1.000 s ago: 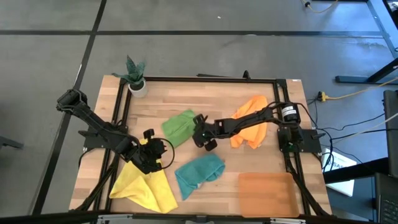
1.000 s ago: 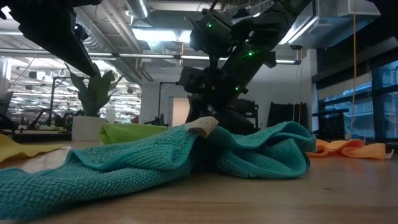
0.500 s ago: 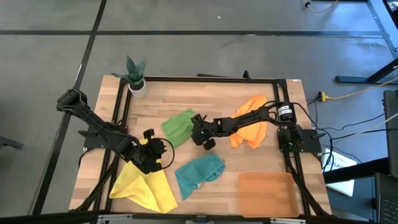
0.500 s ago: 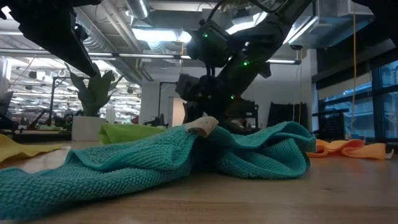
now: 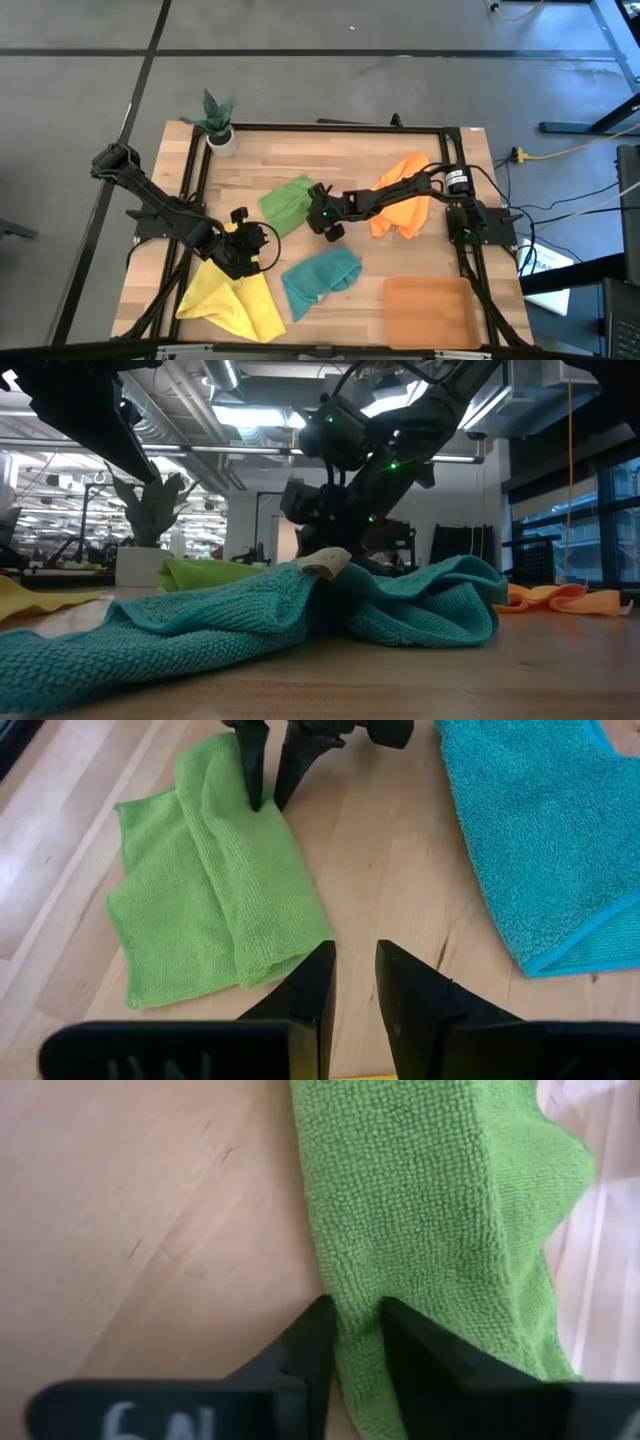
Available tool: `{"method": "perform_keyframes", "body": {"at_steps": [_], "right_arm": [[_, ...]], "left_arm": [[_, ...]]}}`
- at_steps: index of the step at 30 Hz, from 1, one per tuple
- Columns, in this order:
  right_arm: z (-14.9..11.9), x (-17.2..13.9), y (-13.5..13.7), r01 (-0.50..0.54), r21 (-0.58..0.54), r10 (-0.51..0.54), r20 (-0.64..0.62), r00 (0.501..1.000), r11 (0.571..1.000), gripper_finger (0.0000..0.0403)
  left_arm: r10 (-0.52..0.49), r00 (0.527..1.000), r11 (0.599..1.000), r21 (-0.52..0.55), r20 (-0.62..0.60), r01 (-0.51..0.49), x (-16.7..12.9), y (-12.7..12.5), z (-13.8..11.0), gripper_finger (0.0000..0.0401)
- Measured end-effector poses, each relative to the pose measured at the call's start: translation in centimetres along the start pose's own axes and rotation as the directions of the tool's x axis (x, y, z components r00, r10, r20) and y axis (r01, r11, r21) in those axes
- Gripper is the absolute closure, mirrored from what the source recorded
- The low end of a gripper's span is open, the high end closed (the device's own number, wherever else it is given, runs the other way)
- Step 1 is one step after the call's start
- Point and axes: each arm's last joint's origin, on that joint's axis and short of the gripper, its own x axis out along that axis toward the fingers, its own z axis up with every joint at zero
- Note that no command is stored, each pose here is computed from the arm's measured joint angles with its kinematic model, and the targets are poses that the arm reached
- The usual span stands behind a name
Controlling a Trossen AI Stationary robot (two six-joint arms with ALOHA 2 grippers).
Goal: Roll microfiber towels into tight, uniform cylinder then place into a basket
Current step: Roll the green microfiber towel
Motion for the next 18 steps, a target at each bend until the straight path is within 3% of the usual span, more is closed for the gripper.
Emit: {"method": "perform_keyframes", "body": {"at_steps": [5,12,18], "right_arm": [[0.0,0.1,0.0,-0.002,0.001,0.002,0.005,1.000,1.000,0.0392],[-0.1,0.1,0.0,-0.026,0.023,0.026,0.019,0.999,0.999,0.0398],[0.4,-0.3,-0.4,-0.091,0.038,0.092,-0.033,0.995,0.995,0.0400]], "left_arm": [[0.003,1.000,1.000,0.000,0.003,-0.003,0.0,0.0,0.0,0.0335],[0.073,0.997,0.997,-0.017,0.039,-0.073,0.5,0.6,0.1,0.0335],[0.156,0.987,0.986,-0.056,-0.024,-0.157,2.4,2.3,-1.3,0.0335]]}}
